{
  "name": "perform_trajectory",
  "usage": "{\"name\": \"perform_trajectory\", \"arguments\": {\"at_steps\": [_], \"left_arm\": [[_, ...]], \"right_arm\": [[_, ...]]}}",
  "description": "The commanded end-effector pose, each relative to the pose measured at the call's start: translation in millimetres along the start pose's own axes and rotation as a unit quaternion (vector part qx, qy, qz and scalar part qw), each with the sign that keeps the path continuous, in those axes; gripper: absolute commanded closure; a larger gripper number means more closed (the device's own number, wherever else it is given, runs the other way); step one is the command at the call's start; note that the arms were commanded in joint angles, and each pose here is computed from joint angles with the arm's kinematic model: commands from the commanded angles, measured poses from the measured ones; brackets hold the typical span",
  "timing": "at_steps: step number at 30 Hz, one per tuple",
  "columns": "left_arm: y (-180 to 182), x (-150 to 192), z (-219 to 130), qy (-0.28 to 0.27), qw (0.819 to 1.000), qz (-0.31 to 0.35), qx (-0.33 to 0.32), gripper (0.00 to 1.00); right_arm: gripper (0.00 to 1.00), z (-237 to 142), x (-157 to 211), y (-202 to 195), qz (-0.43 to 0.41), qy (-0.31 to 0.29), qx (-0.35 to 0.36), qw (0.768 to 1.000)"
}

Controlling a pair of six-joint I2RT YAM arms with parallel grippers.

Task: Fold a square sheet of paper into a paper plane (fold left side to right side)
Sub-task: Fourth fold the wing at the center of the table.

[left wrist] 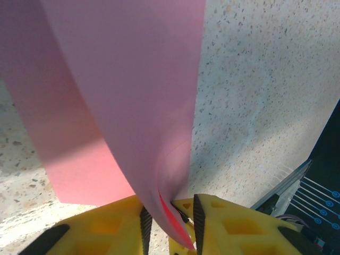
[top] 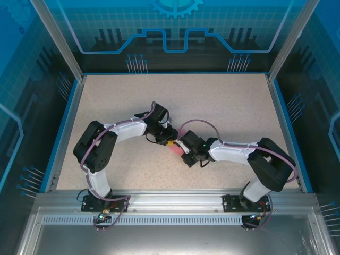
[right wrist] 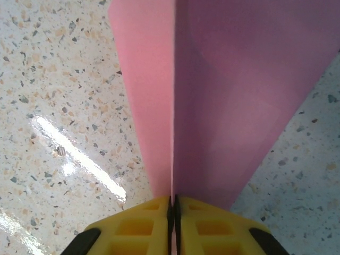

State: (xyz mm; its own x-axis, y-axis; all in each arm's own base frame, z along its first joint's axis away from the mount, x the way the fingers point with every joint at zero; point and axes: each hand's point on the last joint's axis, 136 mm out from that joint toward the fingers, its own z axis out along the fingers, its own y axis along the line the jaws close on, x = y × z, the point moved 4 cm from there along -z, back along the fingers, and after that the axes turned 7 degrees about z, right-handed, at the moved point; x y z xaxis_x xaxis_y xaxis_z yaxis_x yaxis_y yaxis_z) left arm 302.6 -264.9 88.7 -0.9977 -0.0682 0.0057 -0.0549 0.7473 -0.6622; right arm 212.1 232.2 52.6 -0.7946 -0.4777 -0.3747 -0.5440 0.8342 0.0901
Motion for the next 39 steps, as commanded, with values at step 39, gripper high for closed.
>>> {"name": "perform_trajectory", "arguments": {"at_steps": [39], "left_arm": [[17, 5, -12, 0.021, 0.998, 0.009, 0.056, 0.58]], "right_arm": [[0.96, -4, -21, -3, 0.135, 0.042, -0.296, 0.945]]}}
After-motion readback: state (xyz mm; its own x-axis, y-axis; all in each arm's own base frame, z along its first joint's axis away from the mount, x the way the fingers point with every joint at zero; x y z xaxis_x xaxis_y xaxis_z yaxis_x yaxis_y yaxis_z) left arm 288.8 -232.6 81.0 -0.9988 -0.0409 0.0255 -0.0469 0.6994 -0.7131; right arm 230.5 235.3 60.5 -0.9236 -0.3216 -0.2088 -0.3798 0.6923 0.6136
